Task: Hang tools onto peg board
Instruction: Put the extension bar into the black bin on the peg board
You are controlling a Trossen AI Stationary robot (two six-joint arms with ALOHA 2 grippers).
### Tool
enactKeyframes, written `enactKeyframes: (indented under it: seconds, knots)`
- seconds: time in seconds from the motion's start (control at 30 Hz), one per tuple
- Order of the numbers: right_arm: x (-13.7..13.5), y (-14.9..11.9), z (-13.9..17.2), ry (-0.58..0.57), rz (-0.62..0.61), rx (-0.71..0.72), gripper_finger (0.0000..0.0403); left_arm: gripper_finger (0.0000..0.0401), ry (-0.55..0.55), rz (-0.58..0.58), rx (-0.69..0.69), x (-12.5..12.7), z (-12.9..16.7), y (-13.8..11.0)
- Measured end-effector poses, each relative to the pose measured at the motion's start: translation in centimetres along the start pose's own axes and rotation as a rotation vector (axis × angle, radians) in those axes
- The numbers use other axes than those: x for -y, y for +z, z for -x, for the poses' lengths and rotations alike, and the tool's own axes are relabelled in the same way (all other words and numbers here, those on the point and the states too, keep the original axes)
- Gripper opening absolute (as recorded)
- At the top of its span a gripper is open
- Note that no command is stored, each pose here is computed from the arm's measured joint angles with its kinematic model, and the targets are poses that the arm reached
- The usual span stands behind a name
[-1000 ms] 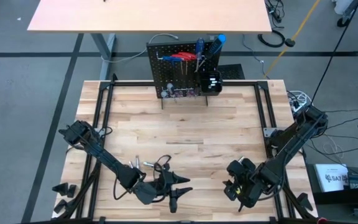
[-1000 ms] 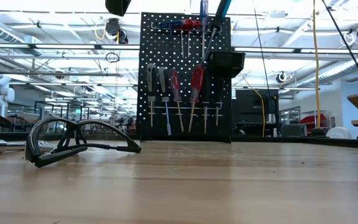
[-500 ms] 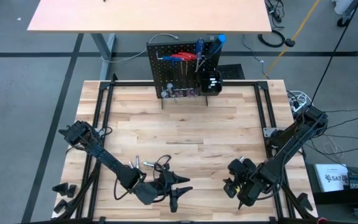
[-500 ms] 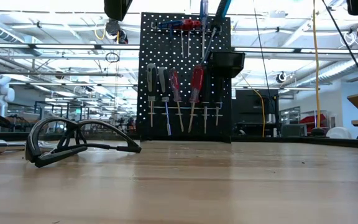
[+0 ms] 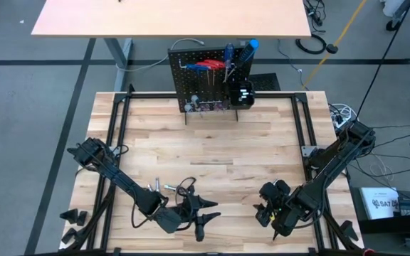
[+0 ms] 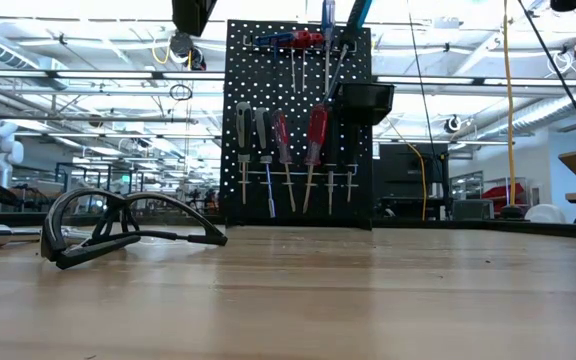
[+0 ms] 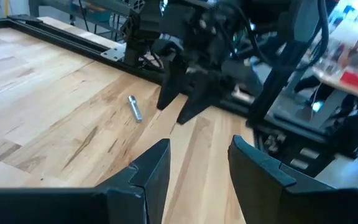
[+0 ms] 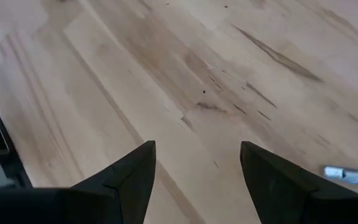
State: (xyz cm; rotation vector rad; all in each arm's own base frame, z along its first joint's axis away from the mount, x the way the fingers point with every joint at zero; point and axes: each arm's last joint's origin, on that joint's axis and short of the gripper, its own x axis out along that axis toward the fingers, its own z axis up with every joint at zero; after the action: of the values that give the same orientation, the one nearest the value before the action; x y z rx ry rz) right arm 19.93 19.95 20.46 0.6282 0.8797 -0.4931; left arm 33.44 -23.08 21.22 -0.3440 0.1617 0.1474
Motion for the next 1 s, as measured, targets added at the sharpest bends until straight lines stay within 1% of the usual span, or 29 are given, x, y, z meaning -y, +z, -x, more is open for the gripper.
enactKeyframes:
  seconds: [0.07, 0.13, 0.2, 0.27, 0.3, 0.37, 0.43, 0.5, 0.63, 0.7, 0.8, 0.9, 1.0]
  knots:
    - [0.0, 0.0, 0.0, -0.004, -0.048, 0.001, 0.0224, 0.0164, 0.007, -0.043, -0.012, -0.1, 0.0, -0.2]
    - [0.4, 0.0, 0.0, -0.033, -0.078, 0.002, 0.0224, 0.0164, 0.015, -0.091, -0.023, -0.2, -0.1, -0.2]
    - [1.1, 0.0, 0.0, -0.102, -0.138, 0.011, 0.0224, 0.0164, 0.025, -0.142, -0.033, -0.5, -0.2, -0.3]
    - [2.0, 0.0, 0.0, -0.197, -0.214, 0.020, 0.0224, 0.0164, 0.025, -0.181, -0.060, -1.0, -0.6, -0.3]
    - [2.5, 0.0, 0.1, -0.248, -0.253, 0.022, 0.0224, 0.0164, 0.009, -0.190, -0.079, -1.2, -0.8, -0.3]
    - [3.3, 0.0, 0.3, -0.327, -0.350, 0.034, 0.0224, 0.0164, -0.062, -0.202, -0.120, -1.6, -1.4, -0.2]
    - [3.7, 0.0, 0.3, -0.372, -0.439, 0.059, 0.0224, 0.0164, -0.135, -0.194, -0.159, -2.1, -2.0, 0.1]
    - [3.8, -0.1, 0.1, -0.398, -0.494, 0.080, 0.0224, 0.0164, -0.187, -0.205, -0.186, -2.5, -2.5, 0.3]
    - [4.0, -0.2, -1.1, -0.501, -0.523, 0.026, 0.0224, 0.0164, -0.205, -0.231, -0.191, -3.1, -2.9, 0.6]
    - [4.2, -0.3, -1.9, -0.561, -0.528, 0.034, 0.0224, 0.0164, -0.215, -0.263, -0.192, -3.1, -2.9, 0.6]
    - [4.3, -0.2, -3.3, -0.621, -0.546, 0.049, 0.0224, 0.0164, -0.246, -0.317, -0.195, -3.1, -2.9, 0.5]
    - [4.3, -0.3, -4.9, -0.674, -0.561, 0.052, 0.0224, 0.0164, -0.280, -0.355, -0.223, -3.1, -3.0, 0.4]
    - [4.5, -0.5, -6.1, -0.728, -0.568, 0.039, 0.0224, 0.0164, -0.293, -0.398, -0.282, -3.6, -3.0, 0.1]
